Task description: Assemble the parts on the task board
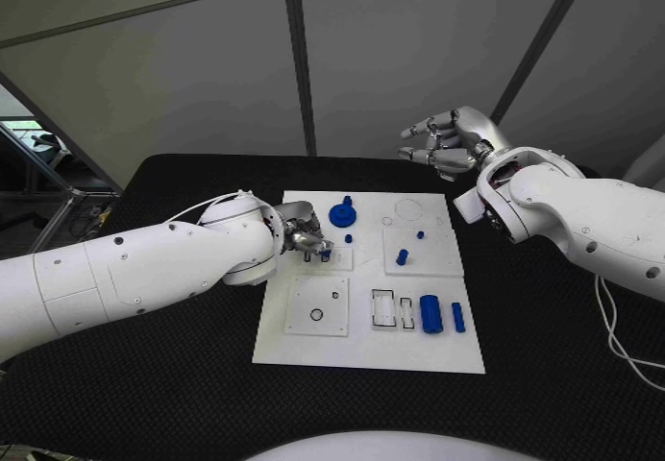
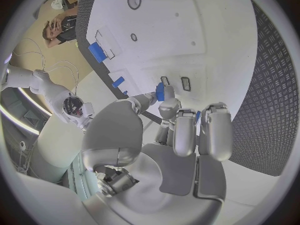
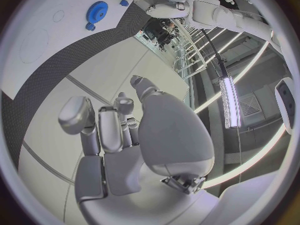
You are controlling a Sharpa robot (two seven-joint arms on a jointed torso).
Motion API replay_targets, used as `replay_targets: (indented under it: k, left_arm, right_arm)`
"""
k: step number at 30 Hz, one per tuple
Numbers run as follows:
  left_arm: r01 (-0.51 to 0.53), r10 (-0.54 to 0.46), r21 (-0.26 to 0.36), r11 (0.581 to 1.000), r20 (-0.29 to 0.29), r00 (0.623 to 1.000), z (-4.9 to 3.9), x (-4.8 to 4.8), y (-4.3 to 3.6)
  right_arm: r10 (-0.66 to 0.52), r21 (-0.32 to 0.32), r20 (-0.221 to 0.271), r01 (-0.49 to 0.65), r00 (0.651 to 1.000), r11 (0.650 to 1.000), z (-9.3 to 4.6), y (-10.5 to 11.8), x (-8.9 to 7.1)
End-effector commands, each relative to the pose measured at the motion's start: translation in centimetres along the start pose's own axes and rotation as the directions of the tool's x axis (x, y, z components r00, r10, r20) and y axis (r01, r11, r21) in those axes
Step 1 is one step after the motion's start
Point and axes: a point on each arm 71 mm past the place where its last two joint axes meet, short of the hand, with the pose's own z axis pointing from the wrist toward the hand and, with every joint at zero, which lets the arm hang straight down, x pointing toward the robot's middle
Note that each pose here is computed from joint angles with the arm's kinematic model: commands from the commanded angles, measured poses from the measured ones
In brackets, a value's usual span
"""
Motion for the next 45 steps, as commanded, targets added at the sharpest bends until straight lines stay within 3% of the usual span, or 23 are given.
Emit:
replay_targets:
  k: [1, 45]
  left_arm:
    - [-0.056, 0.056, -0.005, 0.998, -0.016, 0.998, 0.05, 0.07, -0.08]
    - [-0.095, 0.094, -0.01, 0.995, -0.099, 0.991, 0.28, 0.65, -0.02]
  right_arm:
    - [-0.005, -0.013, -0.014, 0.004, 1.0, 1.0, 0.05, 0.27, 0.13]
    - [0.004, -0.013, -0.028, -0.005, 1.0, 1.0, 0.05, 0.47, 0.44]
